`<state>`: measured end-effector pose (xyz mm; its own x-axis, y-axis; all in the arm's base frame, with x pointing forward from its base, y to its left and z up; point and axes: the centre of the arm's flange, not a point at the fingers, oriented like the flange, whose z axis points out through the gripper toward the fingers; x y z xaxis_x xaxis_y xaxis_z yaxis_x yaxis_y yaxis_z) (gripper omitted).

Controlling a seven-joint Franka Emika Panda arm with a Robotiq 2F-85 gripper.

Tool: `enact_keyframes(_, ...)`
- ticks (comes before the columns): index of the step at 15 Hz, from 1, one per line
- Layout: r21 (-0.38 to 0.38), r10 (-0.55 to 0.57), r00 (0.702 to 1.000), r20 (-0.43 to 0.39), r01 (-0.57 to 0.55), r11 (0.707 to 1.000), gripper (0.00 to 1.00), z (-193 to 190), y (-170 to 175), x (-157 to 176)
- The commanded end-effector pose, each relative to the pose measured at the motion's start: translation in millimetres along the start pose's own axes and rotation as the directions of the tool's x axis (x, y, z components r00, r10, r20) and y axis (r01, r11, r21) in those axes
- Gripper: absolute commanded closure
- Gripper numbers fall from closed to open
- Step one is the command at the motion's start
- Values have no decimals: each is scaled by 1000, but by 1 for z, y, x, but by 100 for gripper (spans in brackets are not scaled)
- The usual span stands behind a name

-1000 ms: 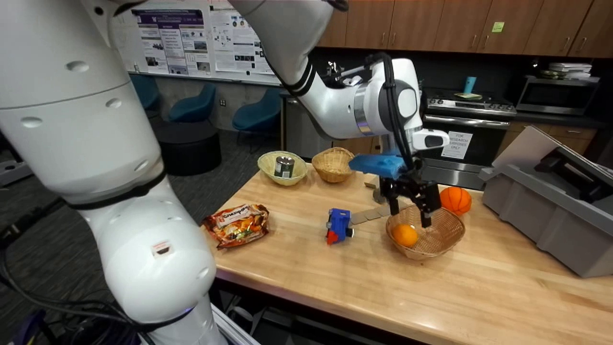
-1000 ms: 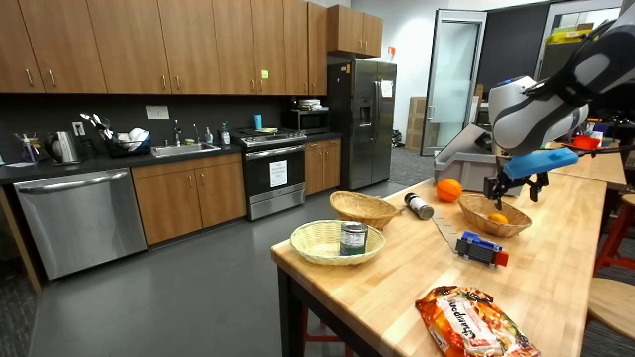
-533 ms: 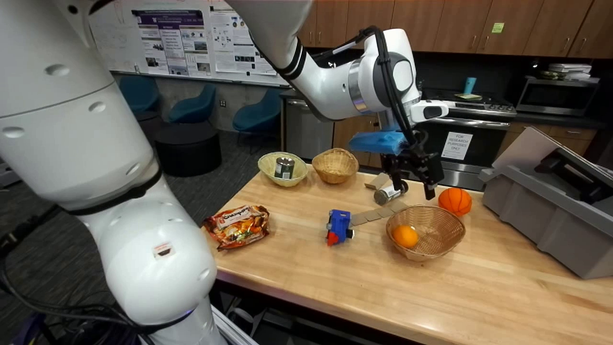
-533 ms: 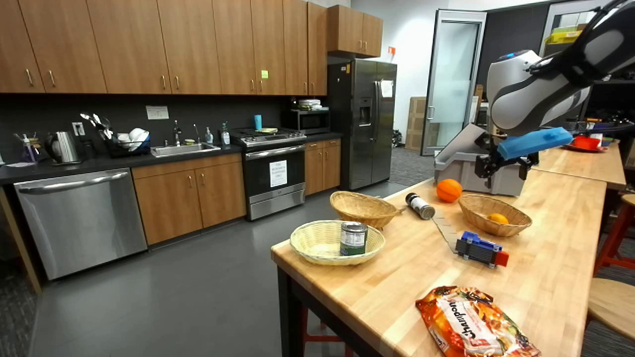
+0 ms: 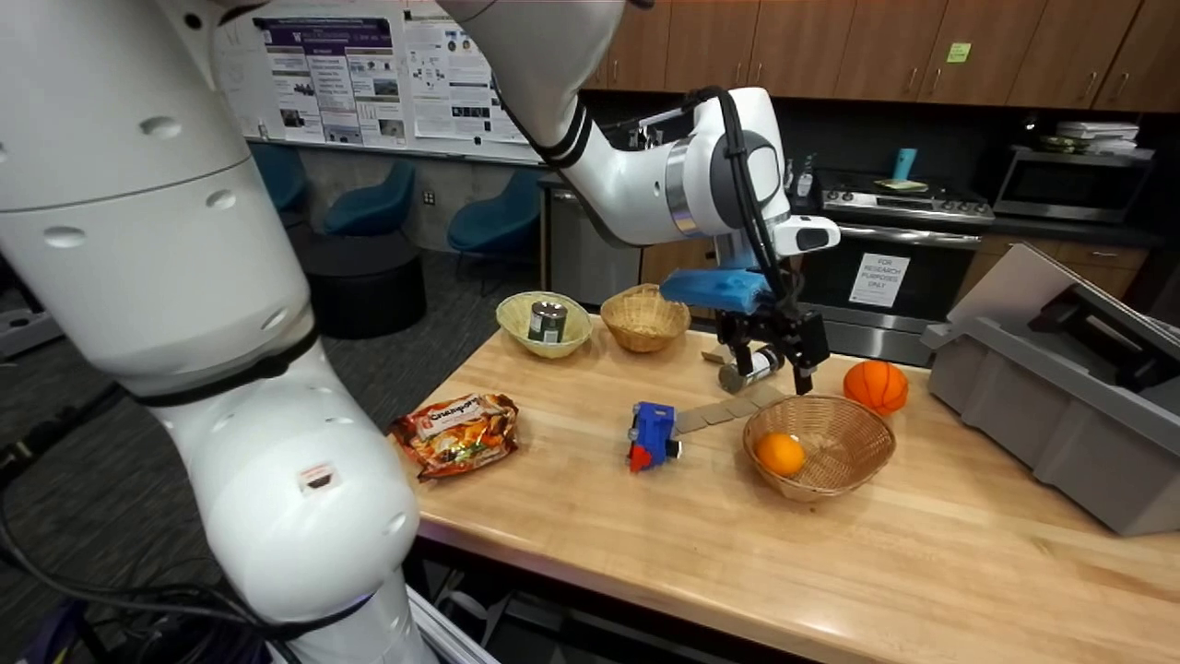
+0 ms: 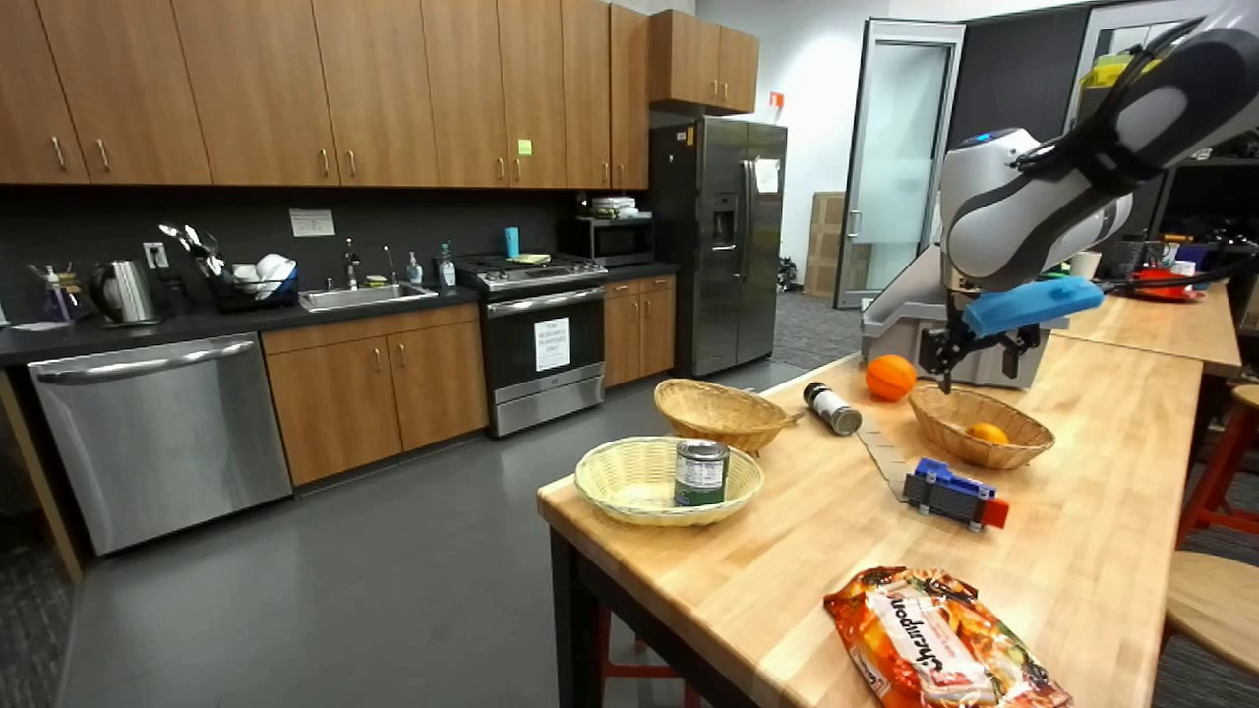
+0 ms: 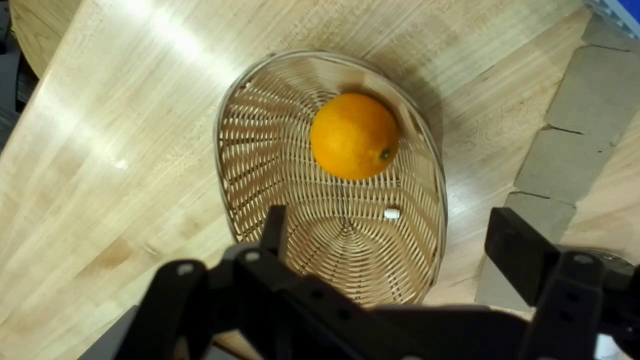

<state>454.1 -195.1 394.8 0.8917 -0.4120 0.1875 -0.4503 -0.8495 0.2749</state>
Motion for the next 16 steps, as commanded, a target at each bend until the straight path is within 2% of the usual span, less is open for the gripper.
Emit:
enact_keyframes(1,-27,-14,1000,13,14,1000,0,16,2,7)
enact_keyframes(10,-65,-2,999,50,5,998,0,41,16,5)
enact_keyframes(16,-36,6,999,37,-5,999,0,48,14,9)
